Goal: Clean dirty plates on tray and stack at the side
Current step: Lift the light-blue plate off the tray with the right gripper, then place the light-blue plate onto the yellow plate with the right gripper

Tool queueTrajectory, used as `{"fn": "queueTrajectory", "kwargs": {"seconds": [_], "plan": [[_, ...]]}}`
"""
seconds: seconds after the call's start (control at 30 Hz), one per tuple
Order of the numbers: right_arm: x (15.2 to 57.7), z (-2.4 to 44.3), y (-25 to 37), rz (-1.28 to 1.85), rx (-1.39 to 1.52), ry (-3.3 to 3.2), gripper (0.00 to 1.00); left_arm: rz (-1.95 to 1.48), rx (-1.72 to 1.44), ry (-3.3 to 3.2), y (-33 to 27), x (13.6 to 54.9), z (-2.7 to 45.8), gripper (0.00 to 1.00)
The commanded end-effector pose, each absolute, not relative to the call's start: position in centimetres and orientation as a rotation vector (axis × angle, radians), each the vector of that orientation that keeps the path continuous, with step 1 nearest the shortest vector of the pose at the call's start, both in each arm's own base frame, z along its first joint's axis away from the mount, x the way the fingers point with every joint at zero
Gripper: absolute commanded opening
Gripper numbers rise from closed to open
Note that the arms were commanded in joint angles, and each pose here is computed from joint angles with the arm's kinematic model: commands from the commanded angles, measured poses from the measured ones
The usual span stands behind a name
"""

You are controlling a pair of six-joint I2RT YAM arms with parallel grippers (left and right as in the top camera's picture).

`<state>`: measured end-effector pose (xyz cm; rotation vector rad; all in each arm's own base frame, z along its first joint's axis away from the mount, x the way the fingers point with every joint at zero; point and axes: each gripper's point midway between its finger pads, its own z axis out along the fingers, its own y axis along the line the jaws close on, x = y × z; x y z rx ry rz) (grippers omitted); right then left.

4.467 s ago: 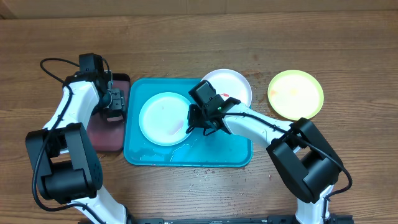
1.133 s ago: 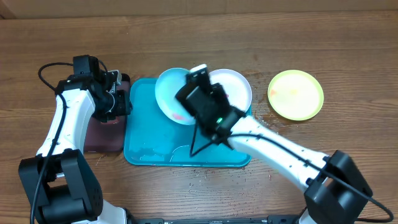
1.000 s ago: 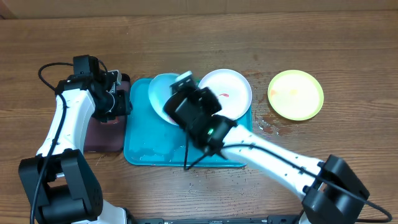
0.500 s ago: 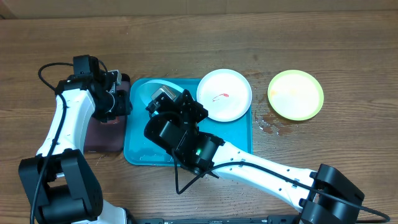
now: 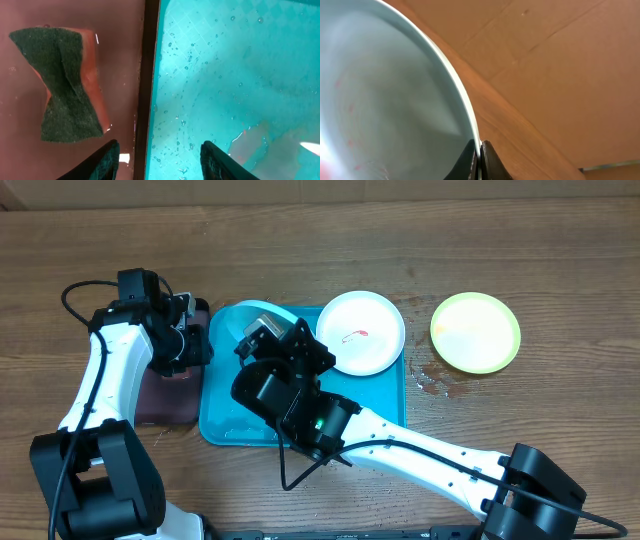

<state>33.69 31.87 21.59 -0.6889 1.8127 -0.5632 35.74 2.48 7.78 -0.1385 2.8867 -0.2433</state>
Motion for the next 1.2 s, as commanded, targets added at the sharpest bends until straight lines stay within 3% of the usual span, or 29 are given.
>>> {"fn": "queueTrajectory", "kwargs": {"seconds": [0.0, 0.1, 0.33, 0.67, 0.93, 1.17], "plan": [[34.3, 23.6, 31.1, -0.525, -0.558, 1.809, 0.04, -0.267, -0.154, 2.867, 2.3, 36.2, 8.3, 0.54], [35.4, 22.8, 29.7, -0.438, -0.398, 1.873, 0.04, -0.268, -0.155, 2.867, 2.3, 36.2, 8.3, 0.53], [39.3, 16.3, 24.8, 0.001, -0.101, 2.281, 0.04, -0.267, -0.154, 2.868, 2.3, 36.2, 8.3, 0.53], [43.6, 14.7, 11.9, 0.396, 0.402, 2.49, 0.04, -0.265, -0.154, 2.868, 2.3, 36.2, 8.3, 0.52], [42.0, 11.7, -1.3, 0.362, 0.921, 2.511, 0.04, -0.265, -0.154, 2.868, 2.3, 36.2, 8.3, 0.53], [38.8, 8.8, -8.1, 0.311, 1.184, 2.483, 0.04, -0.265, -0.154, 2.868, 2.3, 36.2, 8.3, 0.52]]}}
